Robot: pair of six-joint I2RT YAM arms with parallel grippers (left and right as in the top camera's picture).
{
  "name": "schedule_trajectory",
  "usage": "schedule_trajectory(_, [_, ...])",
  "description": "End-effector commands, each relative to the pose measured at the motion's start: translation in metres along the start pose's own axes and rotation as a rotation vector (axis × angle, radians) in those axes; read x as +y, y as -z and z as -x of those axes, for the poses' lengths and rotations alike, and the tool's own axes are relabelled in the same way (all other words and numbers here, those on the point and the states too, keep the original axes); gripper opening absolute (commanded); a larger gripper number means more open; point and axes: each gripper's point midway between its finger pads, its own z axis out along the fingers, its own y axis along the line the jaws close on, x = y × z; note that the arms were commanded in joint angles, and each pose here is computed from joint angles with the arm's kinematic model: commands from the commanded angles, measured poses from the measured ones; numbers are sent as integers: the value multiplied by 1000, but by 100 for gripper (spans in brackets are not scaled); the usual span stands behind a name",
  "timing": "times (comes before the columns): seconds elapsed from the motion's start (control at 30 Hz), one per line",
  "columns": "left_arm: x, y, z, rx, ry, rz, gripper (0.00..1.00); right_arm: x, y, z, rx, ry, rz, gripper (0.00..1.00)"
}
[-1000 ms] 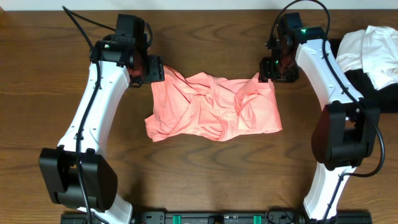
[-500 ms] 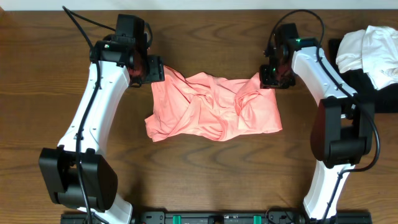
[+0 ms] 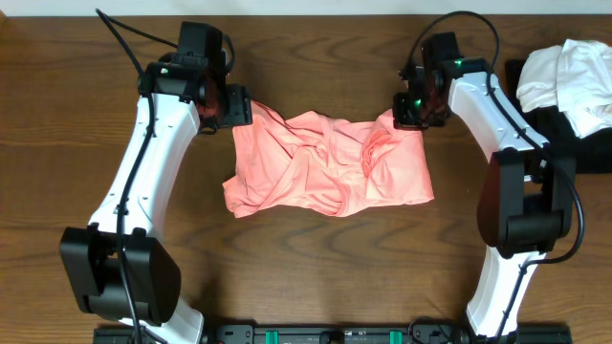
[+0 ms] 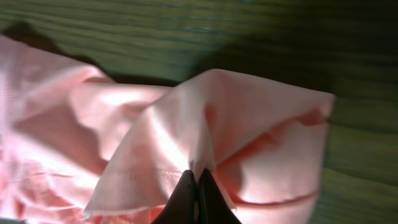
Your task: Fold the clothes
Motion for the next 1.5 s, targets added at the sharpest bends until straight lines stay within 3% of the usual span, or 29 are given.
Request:
schedule_trajectory(0.0, [9, -4, -1, 3, -1, 40, 72, 33, 6, 12, -28, 58, 101, 1])
schedule_trajectory(0.17, [9, -4, 0, 0, -1, 39, 72, 73, 1, 17, -64, 149, 151, 1])
schedule_trajectory(0.23, [9, -4, 0, 1, -1, 39, 72, 88, -2, 18, -81, 180, 163, 6])
schedule_trajectory(0.37, [9, -4, 0, 1, -1, 39, 72, 115, -6, 21, -119, 247, 186, 56])
schedule_trajectory(0.5, [9, -4, -1, 2, -1, 39, 72, 123, -7, 20, -122, 251, 190, 74])
schedule_trajectory(0.93, [9, -4, -3, 11, 24, 41, 72, 62, 23, 13, -74, 106, 68, 72])
schedule_trajectory(1.23, [-19, -7, -31, 144, 54, -167, 72, 17, 80, 23, -158, 69, 38, 87])
schedule_trajectory(1.47, [-31, -40, -61, 216, 100, -335, 72, 7, 104, 14, -165, 138, 19, 89])
